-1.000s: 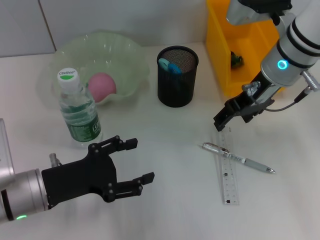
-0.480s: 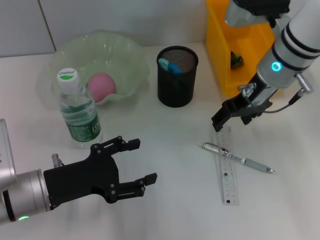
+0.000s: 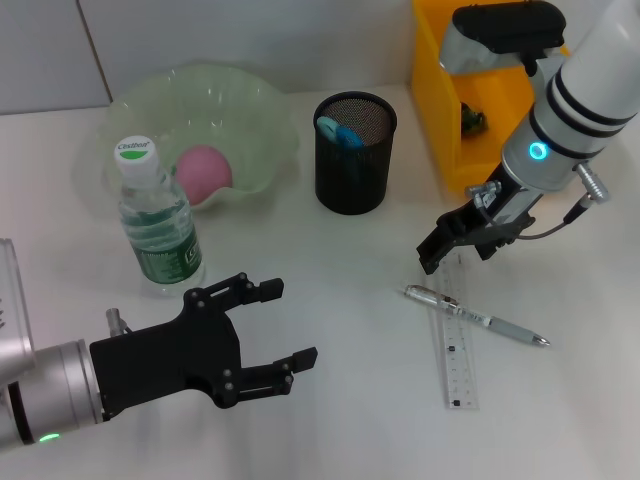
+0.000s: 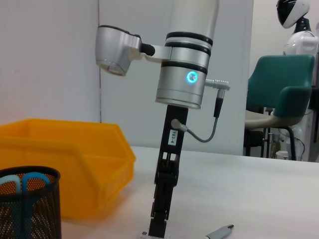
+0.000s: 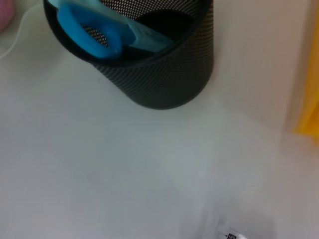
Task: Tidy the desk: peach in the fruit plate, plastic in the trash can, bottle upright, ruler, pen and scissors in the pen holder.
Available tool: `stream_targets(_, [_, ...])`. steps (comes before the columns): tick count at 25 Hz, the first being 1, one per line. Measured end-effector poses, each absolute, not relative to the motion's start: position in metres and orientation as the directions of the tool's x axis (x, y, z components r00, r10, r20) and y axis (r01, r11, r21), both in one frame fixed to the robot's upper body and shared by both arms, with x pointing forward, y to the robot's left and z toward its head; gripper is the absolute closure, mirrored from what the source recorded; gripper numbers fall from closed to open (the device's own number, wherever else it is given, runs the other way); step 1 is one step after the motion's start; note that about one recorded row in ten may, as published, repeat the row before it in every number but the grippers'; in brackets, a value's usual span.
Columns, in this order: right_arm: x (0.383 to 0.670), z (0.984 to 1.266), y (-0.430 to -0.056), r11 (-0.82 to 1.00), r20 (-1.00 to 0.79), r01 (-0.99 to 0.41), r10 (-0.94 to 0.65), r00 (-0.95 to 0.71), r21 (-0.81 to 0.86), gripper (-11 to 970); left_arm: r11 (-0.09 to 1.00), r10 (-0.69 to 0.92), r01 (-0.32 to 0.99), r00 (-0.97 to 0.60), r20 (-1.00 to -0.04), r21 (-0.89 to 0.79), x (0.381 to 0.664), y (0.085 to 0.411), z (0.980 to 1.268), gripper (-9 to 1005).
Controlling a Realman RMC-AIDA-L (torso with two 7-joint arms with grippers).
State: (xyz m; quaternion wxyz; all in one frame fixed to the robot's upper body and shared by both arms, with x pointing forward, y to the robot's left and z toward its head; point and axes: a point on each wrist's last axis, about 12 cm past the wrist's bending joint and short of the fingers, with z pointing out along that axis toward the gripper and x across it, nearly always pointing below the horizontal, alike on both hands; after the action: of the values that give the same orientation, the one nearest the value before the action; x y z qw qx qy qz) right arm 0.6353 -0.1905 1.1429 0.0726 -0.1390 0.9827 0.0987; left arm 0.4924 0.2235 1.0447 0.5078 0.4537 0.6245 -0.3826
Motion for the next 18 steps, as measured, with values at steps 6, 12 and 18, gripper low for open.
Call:
stream_targets(6, [0.636, 1.136, -0.187, 0.940, -0.178, -0.308, -0.281, -0.943, 0.148, 149, 0.293, 0.177, 0.956, -0.072, -0.982, -0.017, 0.492, 0.223, 1.045, 161])
stream_targets(12, [0.636, 1.133, -0.184, 0.937, -0.180, -0.325, -0.301, -0.937, 0.125, 150, 0.290, 0.174, 0.957, -0.072, -0.982, -0.018, 0.492, 0.222, 1.045, 162])
stream_targets(18, [0.638, 1.133, -0.178, 0.929, -0.183, -0.360, -0.340, -0.922, 0.091, 150, 0.287, 0.171, 0.958, -0.072, -0.983, -0.020, 0.492, 0.221, 1.045, 162])
